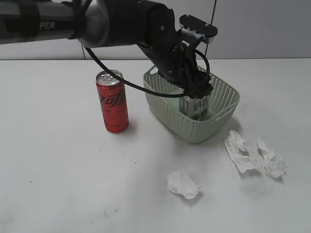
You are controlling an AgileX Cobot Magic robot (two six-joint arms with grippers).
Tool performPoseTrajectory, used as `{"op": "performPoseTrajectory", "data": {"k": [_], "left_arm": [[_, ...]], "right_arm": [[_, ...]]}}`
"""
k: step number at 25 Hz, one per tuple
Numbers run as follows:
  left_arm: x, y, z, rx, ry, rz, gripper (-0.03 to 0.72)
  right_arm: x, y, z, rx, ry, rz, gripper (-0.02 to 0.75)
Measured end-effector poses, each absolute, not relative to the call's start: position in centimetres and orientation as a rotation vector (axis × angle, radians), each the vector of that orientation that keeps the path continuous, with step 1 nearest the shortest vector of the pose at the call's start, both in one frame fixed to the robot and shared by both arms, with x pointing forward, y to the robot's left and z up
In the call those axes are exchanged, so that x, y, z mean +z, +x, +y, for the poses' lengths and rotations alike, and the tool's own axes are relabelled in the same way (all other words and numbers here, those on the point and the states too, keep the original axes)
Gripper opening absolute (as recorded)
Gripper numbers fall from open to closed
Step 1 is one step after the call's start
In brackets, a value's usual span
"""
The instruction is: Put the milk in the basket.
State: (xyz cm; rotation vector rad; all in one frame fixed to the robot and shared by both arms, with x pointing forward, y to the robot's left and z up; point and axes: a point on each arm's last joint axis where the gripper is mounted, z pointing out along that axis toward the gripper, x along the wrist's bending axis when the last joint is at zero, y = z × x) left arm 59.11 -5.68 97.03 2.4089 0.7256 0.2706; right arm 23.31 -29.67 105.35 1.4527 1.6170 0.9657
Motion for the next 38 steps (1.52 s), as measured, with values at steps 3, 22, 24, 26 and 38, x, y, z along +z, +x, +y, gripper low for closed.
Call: {"op": "performPoseTrajectory", "data": {"k": [3, 22, 24, 26, 38], "left_arm": [[97.7, 59.1, -5.8, 0.250, 2.407, 0.730, 0.641], [111.3, 62.2, 1.9, 0.535, 2.470, 0.985, 0.599], [111.6, 63.2, 3.7, 0.524, 2.429, 1.072, 0.593], [112.1, 64.0, 5.4, 0.506, 2.382, 1.141, 0.590], [115.9, 66.2, 14.5, 0.602, 2.196, 1.361, 0.589]], "right_arm": [[105.4, 23.3, -29.7, 0.966, 1.453, 1.617, 0.586], [105.4, 23.3, -29.7, 0.966, 1.453, 1.617, 0.586], [105.4, 23.3, -29.7, 0.966, 1.453, 1.617, 0.586], [105.4, 23.3, -29.7, 0.966, 1.453, 1.617, 0.586], [105.4, 23.3, -29.7, 0.966, 1.453, 1.617, 0.586]]}}
